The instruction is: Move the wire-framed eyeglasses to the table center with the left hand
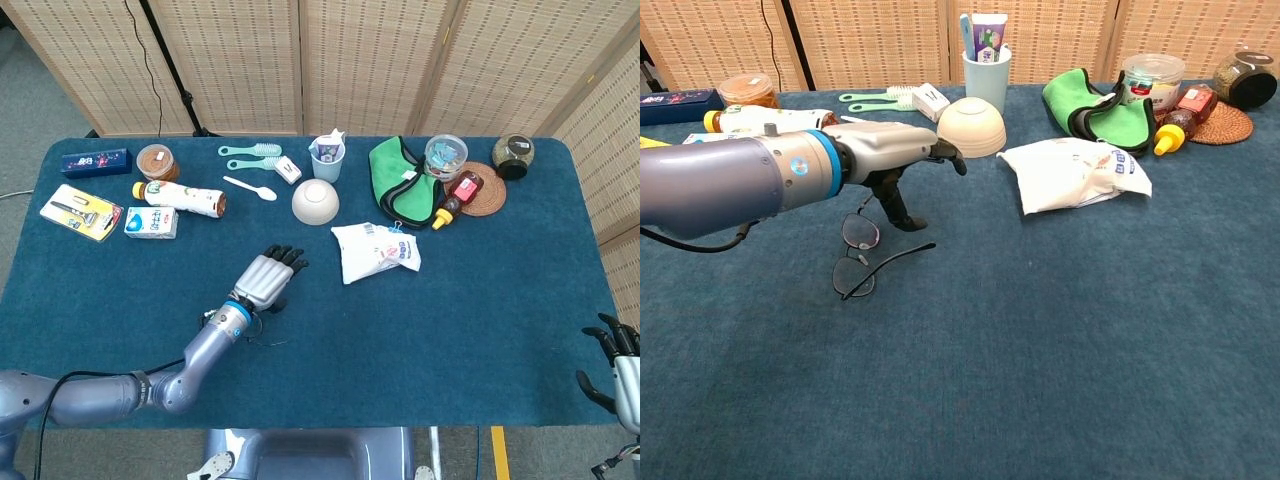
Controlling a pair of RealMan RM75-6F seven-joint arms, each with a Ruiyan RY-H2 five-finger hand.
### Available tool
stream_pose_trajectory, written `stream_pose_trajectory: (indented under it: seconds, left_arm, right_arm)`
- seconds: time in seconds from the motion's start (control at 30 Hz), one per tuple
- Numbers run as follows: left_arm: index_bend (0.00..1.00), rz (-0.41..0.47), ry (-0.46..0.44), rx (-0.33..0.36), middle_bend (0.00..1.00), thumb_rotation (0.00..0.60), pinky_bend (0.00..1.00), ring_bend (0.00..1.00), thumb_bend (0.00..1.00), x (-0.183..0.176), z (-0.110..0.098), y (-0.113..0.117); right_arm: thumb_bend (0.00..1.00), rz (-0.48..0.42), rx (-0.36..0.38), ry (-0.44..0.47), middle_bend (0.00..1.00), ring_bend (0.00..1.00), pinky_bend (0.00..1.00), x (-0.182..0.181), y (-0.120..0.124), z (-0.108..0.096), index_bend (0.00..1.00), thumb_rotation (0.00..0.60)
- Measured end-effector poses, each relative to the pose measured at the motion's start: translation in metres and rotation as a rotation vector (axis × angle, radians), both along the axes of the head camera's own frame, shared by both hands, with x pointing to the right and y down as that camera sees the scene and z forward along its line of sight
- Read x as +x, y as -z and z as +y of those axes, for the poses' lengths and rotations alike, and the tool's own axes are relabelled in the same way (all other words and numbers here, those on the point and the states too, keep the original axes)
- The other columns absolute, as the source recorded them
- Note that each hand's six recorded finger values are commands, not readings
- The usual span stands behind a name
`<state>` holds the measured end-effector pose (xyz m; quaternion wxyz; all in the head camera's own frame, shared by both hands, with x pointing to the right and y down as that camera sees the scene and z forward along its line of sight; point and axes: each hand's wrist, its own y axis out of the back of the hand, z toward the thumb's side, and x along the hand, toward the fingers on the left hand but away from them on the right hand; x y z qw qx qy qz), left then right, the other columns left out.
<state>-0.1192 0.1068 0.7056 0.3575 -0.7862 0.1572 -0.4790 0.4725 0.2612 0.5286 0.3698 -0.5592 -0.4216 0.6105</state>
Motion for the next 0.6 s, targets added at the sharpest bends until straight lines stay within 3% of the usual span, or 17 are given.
stream_pose_trajectory:
  seconds: [0.6]
  left_arm:
    - [0.16, -0.021, -0.041, -0.033, 0.1, 0.6, 0.08, 0.04, 0.3, 0.059, 0.006, -0.024]
  right_arm:
    - [0.3, 0.018, 0.006, -0.017, 0.16, 0.19, 0.24, 0.004, 0.005, 0.002, 0.29, 0.6]
